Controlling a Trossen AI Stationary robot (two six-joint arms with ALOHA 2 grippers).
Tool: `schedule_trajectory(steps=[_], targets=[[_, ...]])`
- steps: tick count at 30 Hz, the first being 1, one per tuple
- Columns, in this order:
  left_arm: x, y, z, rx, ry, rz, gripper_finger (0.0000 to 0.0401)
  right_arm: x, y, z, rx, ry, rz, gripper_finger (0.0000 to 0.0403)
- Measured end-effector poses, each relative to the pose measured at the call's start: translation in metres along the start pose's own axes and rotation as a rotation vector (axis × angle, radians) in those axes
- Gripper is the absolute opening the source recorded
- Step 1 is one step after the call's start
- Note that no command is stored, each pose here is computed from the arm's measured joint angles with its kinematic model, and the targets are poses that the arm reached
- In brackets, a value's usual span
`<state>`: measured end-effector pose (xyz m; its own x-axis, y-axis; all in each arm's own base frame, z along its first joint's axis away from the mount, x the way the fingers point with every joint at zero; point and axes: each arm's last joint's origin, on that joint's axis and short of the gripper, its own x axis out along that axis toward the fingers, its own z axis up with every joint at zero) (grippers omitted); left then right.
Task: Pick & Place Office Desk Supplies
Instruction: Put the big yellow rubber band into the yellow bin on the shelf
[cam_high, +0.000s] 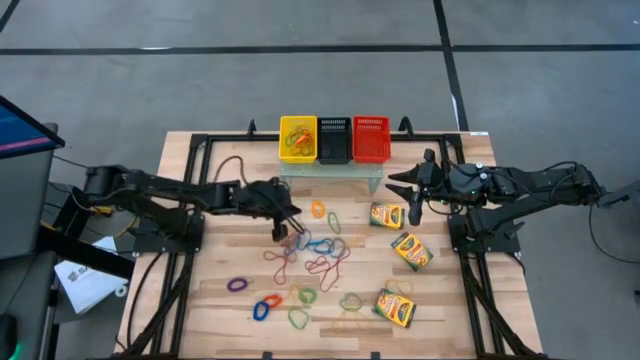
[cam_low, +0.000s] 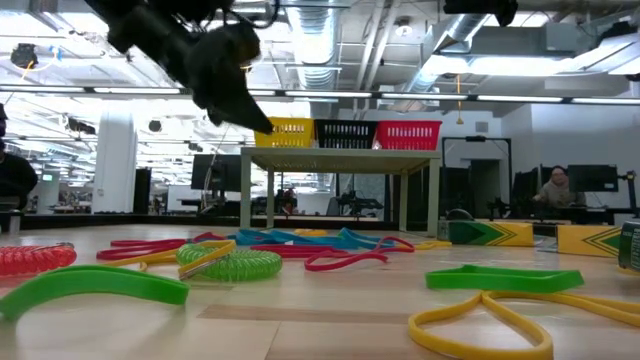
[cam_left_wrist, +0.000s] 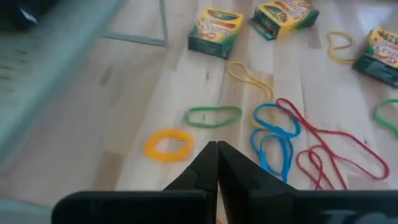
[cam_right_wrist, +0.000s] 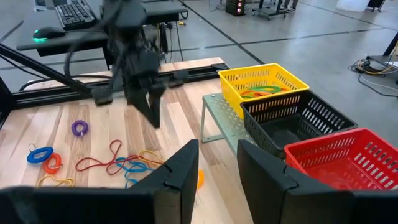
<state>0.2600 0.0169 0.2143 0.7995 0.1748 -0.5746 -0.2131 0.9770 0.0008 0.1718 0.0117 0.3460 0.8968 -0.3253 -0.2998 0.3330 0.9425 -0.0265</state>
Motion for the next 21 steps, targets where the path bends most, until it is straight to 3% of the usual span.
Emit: schedule_trajectory(steps=[8,11,15,21], targets=[[-0.002,0.013,-0.007,0.020,0.087,0.072,0.0007,0.000,0.000,-0.002,-0.007,0.015,-0.002,0.0108],[0.006,0.013,-0.013,0.090,0.127,0.098,0.0028,0.000,0.000,-0.002,-0.011,0.024,0.003,0.0108],[0.021,0.012,-0.019,0.121,0.155,0.090,0.0082,0.000,0.001,-0.003,-0.010,0.032,0.036,0.0108],[0.043,0.012,-0.033,0.163,0.230,0.037,0.0196,0.000,0.001,-0.004,-0.014,0.042,0.046,0.0108]])
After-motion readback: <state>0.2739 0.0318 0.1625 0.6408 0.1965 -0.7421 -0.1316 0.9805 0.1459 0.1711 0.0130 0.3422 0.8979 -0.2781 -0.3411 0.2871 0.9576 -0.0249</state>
